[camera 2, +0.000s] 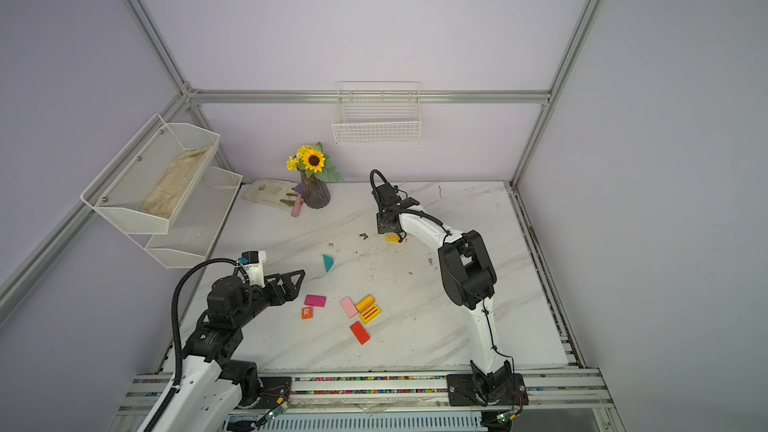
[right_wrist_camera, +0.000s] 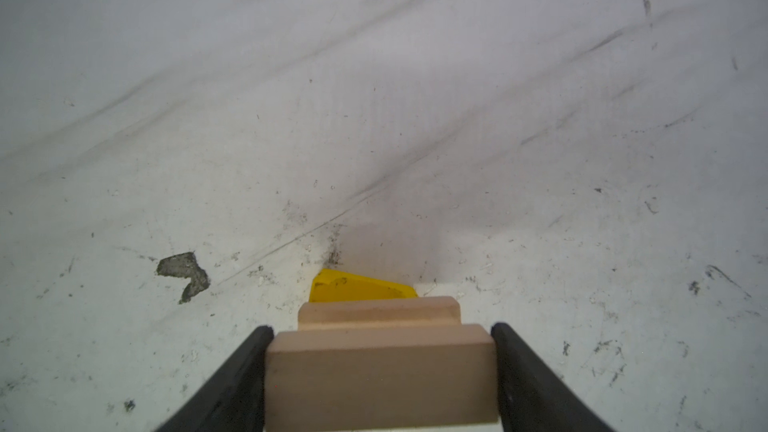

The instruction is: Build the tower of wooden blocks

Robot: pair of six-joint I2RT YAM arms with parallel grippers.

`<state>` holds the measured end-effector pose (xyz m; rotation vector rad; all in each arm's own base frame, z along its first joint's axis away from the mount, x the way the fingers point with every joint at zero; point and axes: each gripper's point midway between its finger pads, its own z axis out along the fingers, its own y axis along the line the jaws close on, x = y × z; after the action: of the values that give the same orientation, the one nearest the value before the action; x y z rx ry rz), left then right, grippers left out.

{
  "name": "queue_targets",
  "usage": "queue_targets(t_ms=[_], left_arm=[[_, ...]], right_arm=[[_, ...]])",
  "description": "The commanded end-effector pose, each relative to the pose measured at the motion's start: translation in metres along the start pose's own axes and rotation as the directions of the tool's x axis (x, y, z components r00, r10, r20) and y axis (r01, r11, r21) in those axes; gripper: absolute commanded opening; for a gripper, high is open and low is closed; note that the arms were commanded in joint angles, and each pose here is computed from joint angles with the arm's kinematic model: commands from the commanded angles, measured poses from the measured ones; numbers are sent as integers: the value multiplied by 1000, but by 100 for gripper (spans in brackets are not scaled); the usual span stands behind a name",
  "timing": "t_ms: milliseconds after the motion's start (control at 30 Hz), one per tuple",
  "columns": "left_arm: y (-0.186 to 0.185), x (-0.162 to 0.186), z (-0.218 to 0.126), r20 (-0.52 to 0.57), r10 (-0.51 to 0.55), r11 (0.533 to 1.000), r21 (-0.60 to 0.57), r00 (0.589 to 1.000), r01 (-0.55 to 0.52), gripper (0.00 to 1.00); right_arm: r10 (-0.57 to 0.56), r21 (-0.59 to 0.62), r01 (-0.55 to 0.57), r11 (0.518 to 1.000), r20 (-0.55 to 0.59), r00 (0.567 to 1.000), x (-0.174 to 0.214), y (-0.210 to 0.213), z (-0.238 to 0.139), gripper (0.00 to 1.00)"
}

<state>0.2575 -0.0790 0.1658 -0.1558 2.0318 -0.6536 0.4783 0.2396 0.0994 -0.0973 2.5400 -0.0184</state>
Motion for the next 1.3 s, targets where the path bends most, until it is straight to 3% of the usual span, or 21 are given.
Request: queue_targets(t_ms=[0, 900, 1267], left_arm=[[6, 7, 3, -6, -8, 1000, -10, 1000, 8, 100], [7, 8, 3, -9, -10, 1000, -13, 1000, 9, 100], [7, 8, 3, -8, -11, 1000, -13, 1000, 11, 100]], right_arm=[[-27, 37, 28, 999, -20, 999, 3, -9, 6, 66], [-12, -2, 12, 1000, -56, 998, 10, -3, 19, 75], [-4, 16, 5, 1000, -62, 998, 11, -6, 20, 93]])
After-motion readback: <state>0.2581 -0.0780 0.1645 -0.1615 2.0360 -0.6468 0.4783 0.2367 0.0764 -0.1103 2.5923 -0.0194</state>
